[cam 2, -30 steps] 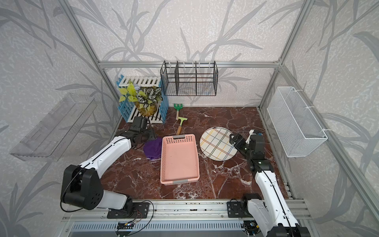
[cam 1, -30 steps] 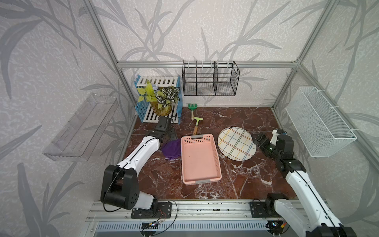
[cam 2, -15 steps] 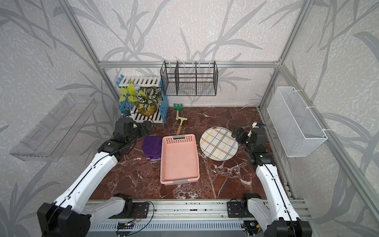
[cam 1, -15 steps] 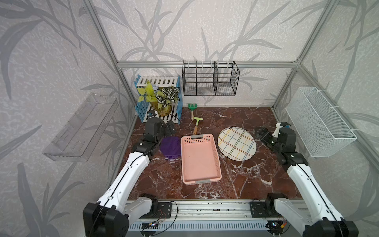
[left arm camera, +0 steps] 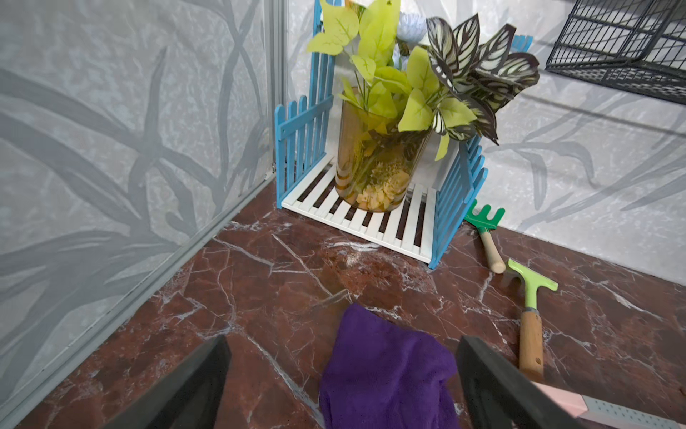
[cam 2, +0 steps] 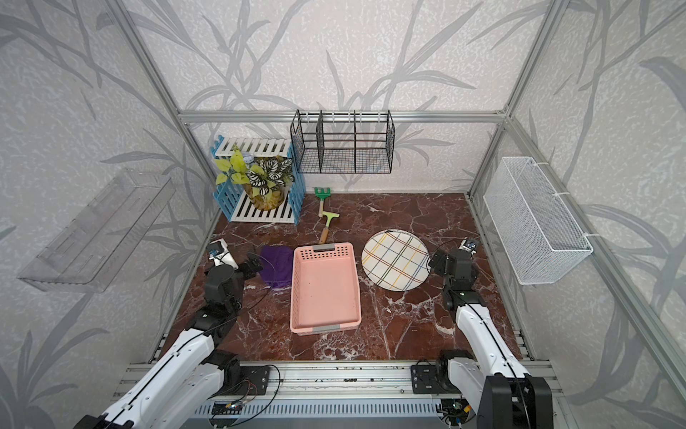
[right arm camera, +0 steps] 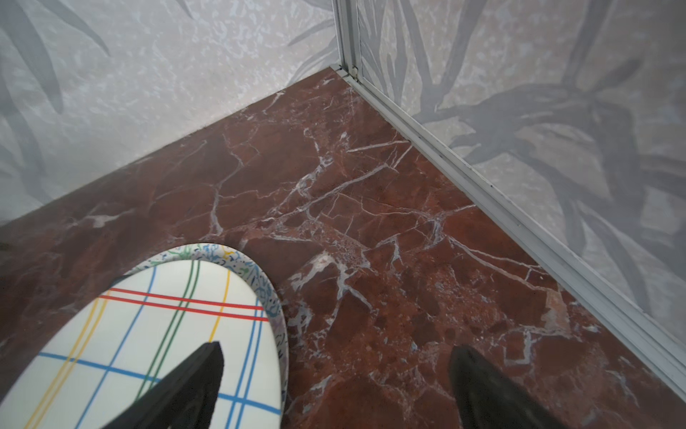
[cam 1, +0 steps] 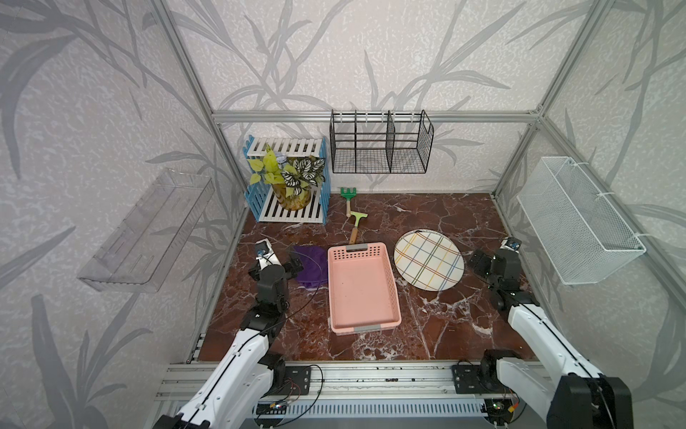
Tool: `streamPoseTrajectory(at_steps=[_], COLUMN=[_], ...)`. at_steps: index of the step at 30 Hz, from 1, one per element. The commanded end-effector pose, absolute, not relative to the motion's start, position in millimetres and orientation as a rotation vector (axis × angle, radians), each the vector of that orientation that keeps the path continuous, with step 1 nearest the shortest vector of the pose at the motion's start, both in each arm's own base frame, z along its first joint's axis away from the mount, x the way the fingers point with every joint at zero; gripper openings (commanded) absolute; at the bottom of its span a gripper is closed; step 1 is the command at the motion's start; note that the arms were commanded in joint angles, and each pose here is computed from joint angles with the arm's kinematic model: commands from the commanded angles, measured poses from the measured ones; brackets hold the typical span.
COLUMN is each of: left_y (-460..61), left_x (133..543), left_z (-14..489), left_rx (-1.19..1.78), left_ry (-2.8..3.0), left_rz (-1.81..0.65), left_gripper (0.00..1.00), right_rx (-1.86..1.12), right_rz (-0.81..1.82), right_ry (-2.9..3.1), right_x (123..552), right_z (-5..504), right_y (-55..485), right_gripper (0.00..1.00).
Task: Wipe the wet plate dry
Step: Reset both arms
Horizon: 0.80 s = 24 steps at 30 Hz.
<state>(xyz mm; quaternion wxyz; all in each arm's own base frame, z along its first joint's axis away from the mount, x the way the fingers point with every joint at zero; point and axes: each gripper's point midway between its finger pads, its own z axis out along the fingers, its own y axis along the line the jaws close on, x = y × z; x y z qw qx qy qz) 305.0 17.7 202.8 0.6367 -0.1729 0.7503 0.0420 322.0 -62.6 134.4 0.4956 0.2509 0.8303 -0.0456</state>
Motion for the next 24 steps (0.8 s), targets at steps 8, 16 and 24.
streamPoseTrajectory(at_steps=[8, 16, 24], left_y=[36, 41, 43], left_x=[302, 305, 310], left_z=[210, 200, 189], left_rx=[-0.451, -0.453, -0.45], left_ry=[1.624, 1.655, 1.683], left_rz=[0.187, 0.226, 0.261], left_gripper=[1.0, 1.0, 1.0], right_rx=[0.465, 0.331, 0.159], right_rz=[-0.149, -0.143, -0.087], right_ry=[1.954, 1.985, 1.93], right_x=[368, 393, 398], right_z=[119, 100, 95], right_y=[-63, -51, -23], right_gripper=[0.99, 0.99, 0.99])
